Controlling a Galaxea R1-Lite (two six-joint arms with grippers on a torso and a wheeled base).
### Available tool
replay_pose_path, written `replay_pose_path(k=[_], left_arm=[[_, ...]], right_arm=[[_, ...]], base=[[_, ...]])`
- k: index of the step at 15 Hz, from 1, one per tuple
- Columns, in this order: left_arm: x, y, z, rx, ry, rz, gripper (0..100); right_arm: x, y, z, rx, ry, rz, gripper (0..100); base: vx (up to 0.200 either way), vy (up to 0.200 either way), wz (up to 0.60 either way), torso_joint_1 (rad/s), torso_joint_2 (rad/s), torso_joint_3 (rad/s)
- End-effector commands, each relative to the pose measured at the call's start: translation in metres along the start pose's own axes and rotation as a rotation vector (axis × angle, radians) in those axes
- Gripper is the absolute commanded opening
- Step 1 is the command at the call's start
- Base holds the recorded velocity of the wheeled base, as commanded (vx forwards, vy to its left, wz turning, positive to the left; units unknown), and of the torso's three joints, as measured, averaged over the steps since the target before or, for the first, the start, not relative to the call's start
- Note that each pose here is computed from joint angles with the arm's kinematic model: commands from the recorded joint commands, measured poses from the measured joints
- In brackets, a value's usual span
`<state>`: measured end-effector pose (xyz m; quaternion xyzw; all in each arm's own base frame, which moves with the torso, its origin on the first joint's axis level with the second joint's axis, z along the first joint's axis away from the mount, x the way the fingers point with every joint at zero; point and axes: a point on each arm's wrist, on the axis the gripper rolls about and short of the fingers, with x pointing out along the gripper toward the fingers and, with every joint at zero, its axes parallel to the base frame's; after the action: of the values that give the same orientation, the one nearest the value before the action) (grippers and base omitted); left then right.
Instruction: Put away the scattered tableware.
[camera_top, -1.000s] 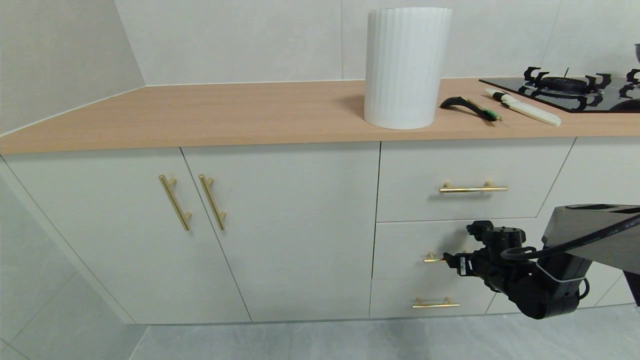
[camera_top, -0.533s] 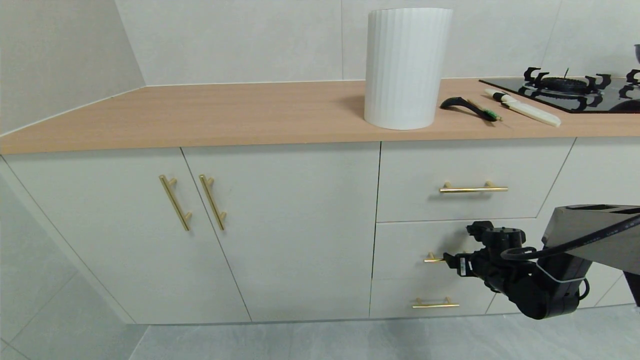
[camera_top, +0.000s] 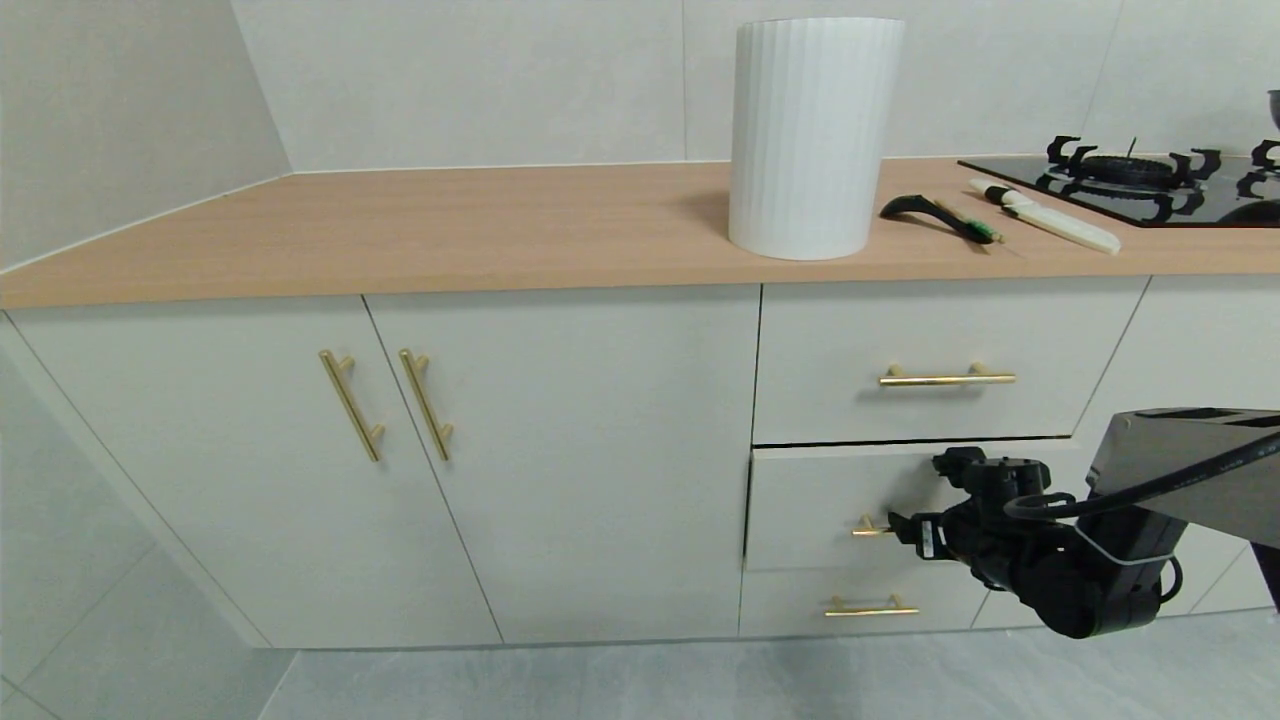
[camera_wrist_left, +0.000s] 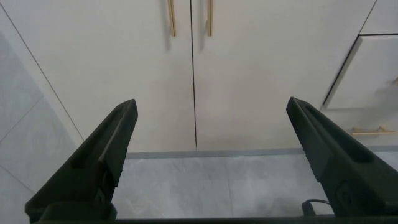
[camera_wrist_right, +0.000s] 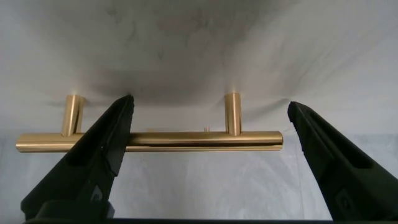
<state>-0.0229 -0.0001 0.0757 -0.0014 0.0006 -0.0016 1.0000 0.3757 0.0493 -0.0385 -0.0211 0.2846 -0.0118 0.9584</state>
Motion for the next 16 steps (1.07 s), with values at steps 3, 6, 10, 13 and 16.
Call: replay_pose_path(k=[3,6,10,13,16], left_arm=[[0.0,0.0,0.0,0.0,-0.001,0.0,100],[0.0,0.0,0.0,0.0,-0.001,0.0,100],[0.0,0.0,0.0,0.0,0.0,0.0,100],[0.0,0.0,0.0,0.0,0.0,0.0,100],[0.0,0.0,0.0,0.0,0.0,-0.001,100]], right_arm=[[-0.028,-0.003,0.016,-0.006,0.016,0.007,100],[-0.068,-0.007,0.037,-0.014,0.077,0.052,100],[-0.152,-0.012,0.084,-0.015,0.043,0.157,100],[-0.175,-0.003,0.097,-0.024,-0.024,0.207,100],[-0.153,0.006,0.089,-0.03,-0.036,0.205,100]], base=[[0.0,0.0,0.0,0.0,0.0,0.0],[0.0,0.0,0.0,0.0,0.0,0.0],[0.0,0.0,0.0,0.0,0.0,0.0],[0.0,0.0,0.0,0.0,0.0,0.0],[0.0,0.0,0.0,0.0,0.0,0.0]])
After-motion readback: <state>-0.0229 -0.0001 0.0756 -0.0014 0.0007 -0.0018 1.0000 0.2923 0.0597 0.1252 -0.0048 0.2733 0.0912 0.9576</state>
